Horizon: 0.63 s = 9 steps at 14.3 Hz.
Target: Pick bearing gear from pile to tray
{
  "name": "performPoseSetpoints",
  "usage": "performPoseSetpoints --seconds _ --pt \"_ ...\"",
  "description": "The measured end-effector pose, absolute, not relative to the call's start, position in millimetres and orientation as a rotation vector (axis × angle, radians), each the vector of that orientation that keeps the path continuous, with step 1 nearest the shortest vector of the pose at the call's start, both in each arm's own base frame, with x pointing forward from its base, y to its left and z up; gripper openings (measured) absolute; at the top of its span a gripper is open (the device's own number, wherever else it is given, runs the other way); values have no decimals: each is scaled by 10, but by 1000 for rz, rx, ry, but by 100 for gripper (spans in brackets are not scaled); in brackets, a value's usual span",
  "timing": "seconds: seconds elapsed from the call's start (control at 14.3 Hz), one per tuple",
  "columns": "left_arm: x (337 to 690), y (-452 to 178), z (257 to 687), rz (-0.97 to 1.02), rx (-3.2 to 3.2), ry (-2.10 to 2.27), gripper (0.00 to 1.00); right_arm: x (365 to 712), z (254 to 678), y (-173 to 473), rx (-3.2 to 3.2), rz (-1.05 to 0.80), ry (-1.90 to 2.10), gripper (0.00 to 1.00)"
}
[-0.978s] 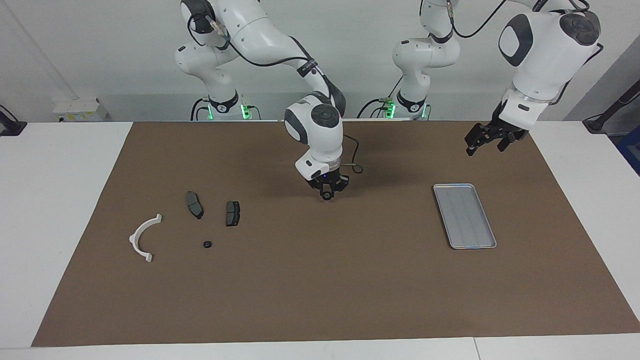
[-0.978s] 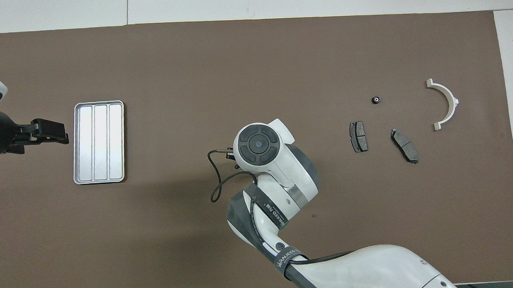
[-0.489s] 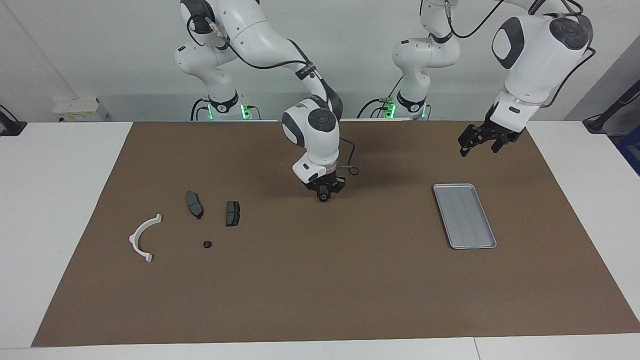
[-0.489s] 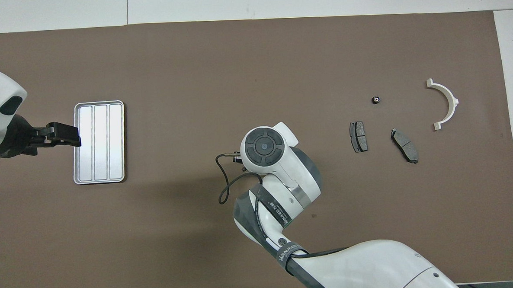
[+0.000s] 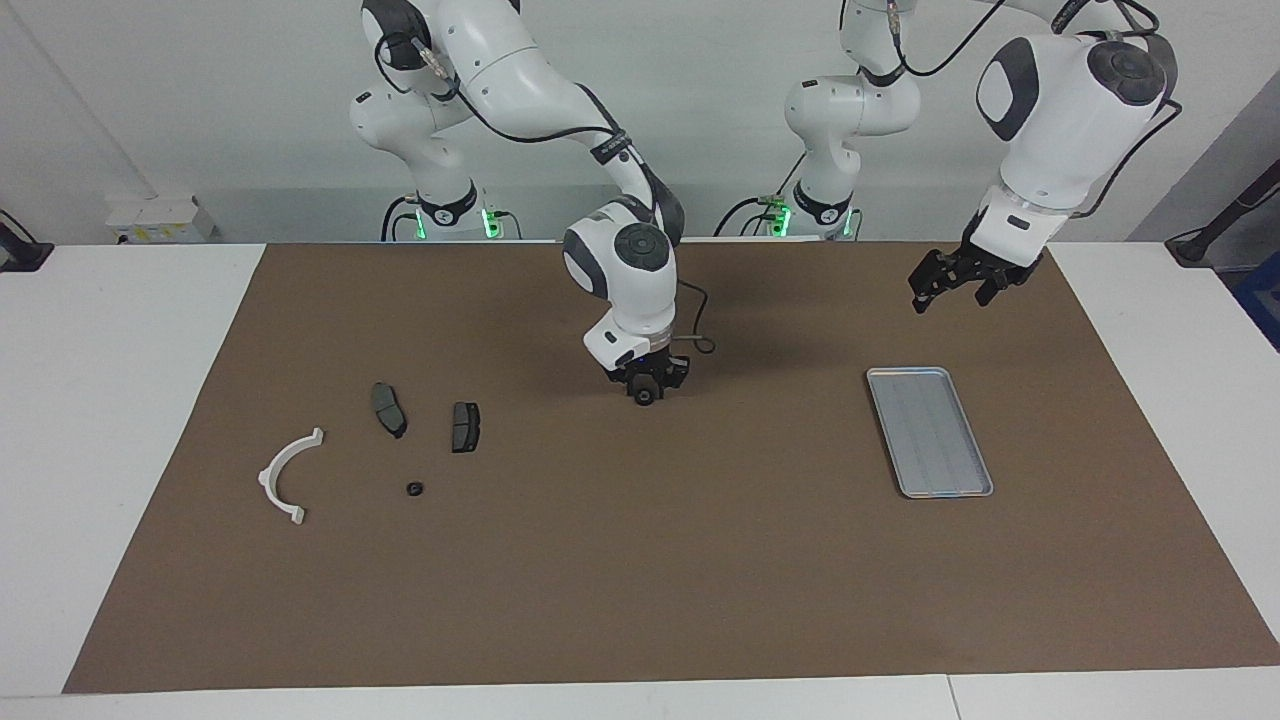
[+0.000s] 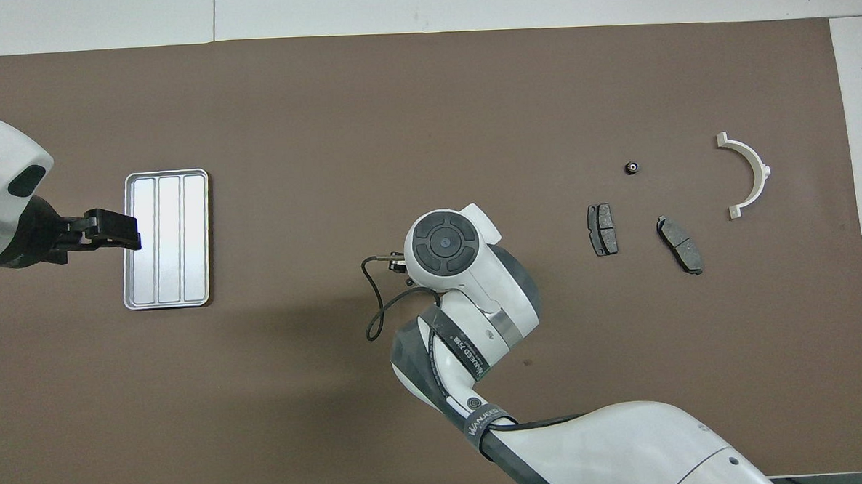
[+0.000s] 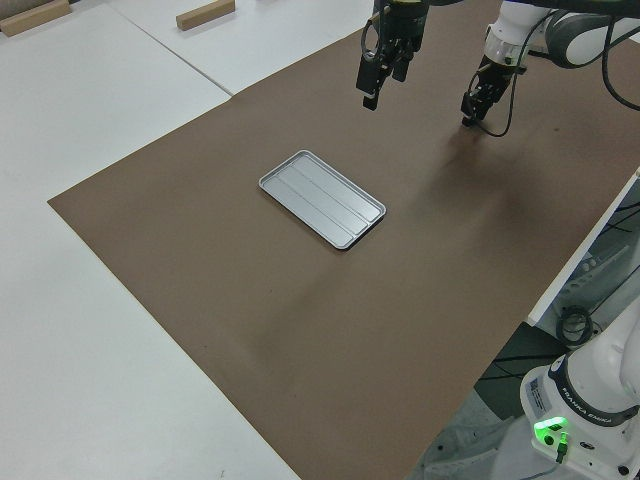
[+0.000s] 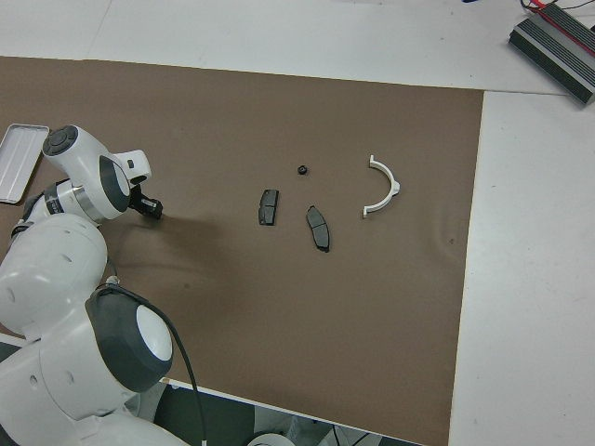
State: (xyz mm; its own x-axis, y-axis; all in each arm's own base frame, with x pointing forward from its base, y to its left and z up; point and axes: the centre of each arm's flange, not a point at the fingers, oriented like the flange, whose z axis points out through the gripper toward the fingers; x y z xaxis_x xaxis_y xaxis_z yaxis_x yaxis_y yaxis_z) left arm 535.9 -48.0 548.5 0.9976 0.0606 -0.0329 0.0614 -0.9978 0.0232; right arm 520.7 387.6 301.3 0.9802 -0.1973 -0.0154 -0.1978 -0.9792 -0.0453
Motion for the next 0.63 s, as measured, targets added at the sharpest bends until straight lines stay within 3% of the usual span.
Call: performPoseSetpoints --seconds 0.21,0.42,0.63 --pt "5342 -720 5492 -38 3114 140 100 5633 3646 3480 -3040 -52 358 100" --pt "5245 -1391 5428 -33 3112 209 100 6076 4196 2543 -3034 -139 259 100" --pt "5246 -2329 5066 7 3085 353 100 6389 4291 1480 -3069 -158 62 100"
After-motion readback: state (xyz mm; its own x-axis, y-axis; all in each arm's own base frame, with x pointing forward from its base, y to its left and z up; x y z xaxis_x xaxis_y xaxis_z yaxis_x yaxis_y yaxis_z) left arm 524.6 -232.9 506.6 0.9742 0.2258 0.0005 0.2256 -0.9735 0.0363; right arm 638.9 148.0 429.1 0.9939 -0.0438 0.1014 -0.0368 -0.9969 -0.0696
